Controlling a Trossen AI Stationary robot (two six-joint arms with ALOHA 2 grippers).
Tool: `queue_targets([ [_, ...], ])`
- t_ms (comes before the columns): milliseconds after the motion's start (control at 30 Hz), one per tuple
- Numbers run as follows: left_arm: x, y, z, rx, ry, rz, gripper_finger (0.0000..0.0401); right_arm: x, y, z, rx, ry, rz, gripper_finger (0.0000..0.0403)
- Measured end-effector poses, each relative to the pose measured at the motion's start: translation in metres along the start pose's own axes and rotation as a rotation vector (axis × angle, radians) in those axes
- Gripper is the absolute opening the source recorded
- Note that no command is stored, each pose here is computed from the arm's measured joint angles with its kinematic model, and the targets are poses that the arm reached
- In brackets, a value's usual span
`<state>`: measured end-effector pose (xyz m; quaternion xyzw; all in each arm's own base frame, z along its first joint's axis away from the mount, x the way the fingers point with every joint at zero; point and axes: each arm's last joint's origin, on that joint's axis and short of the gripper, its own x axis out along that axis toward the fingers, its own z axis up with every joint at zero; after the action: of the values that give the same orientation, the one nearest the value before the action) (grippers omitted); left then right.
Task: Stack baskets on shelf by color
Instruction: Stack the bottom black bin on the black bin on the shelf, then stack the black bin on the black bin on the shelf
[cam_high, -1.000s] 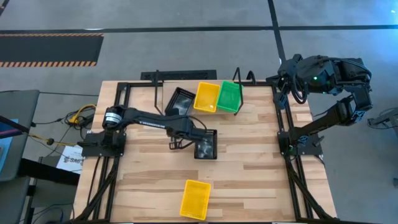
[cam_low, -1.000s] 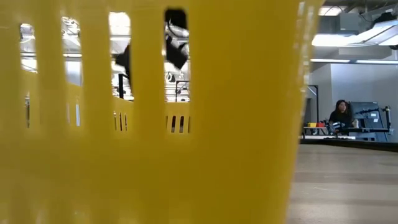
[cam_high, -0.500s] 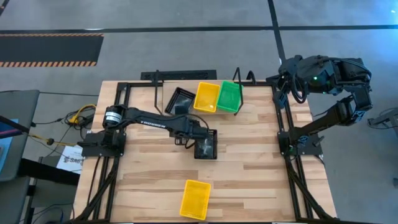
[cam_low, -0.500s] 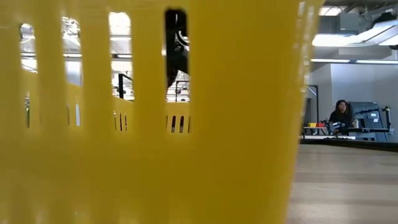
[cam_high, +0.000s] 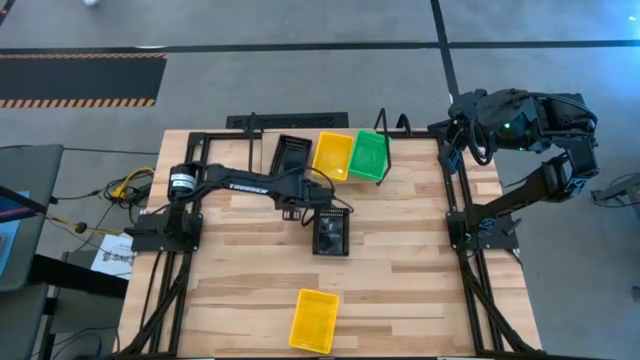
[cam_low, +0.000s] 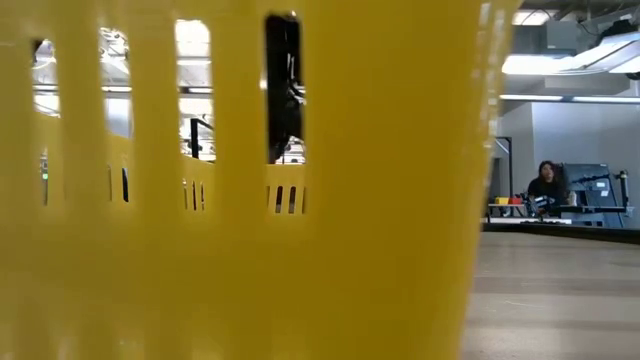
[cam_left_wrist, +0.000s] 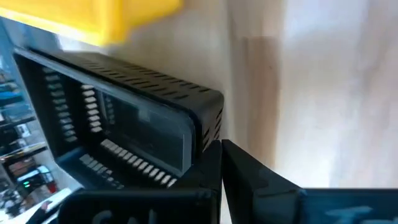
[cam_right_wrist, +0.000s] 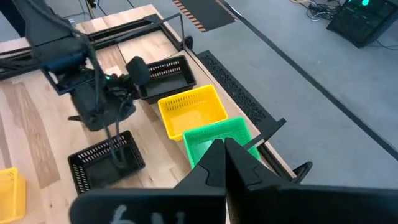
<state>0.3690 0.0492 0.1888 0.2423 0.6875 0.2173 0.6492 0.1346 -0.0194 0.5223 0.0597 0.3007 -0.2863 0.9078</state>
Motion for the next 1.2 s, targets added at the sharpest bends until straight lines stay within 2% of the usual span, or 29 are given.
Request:
queue_targets([
  [233, 0.006, 0.011, 0.002, -0.025, -0.016, -0.012, 0.0000, 0.000, 0.000, 0.000, 0.023, 0.000, -0.001, 0.0008],
  [333, -0.006, 0.016, -0.008, -0.086, 0.017, -0.002, 0.0000, 0.000, 0.000, 0.000, 0.025, 0.000, -0.001, 0.0008],
  [400, -0.029, 0.022, -0.016, -0.196, 0.005, -0.011, 0.0000, 0.000, 0.000, 0.000, 0.025, 0.000, -0.002, 0.0008],
  [467, -0.056, 0.028, -0.025, -0.370, -0.028, -0.058, 0.0000, 0.000, 0.000, 0.000, 0.026, 0.000, -0.004, 0.0008],
  [633, -0.118, 0.030, -0.047, -0.903, -0.163, -0.295, 0.0000, 0.000, -0.001, 0.000, 0.025, 0.000, -0.005, 0.0008],
  [700, -0.136, 0.023, -0.051, -1.030, -0.206, -0.376, 0.0000, 0.000, -0.001, 0.000, 0.024, -0.001, -0.007, 0.0008],
  [933, -0.167, -0.015, -0.044, -1.288, -0.301, -0.506, 0.0000, 0.000, -0.002, 0.000, 0.016, -0.016, -0.054, 0.0008],
  [1067, -0.167, -0.035, -0.036, -1.371, -0.277, -0.529, 0.0000, 0.000, -0.002, 0.001, -0.001, -0.017, -0.059, 0.0008],
  [1200, -0.156, -0.055, -0.023, -1.380, -0.218, -0.525, 0.0000, 0.000, -0.003, 0.001, -0.059, -0.021, -0.084, 0.0008],
])
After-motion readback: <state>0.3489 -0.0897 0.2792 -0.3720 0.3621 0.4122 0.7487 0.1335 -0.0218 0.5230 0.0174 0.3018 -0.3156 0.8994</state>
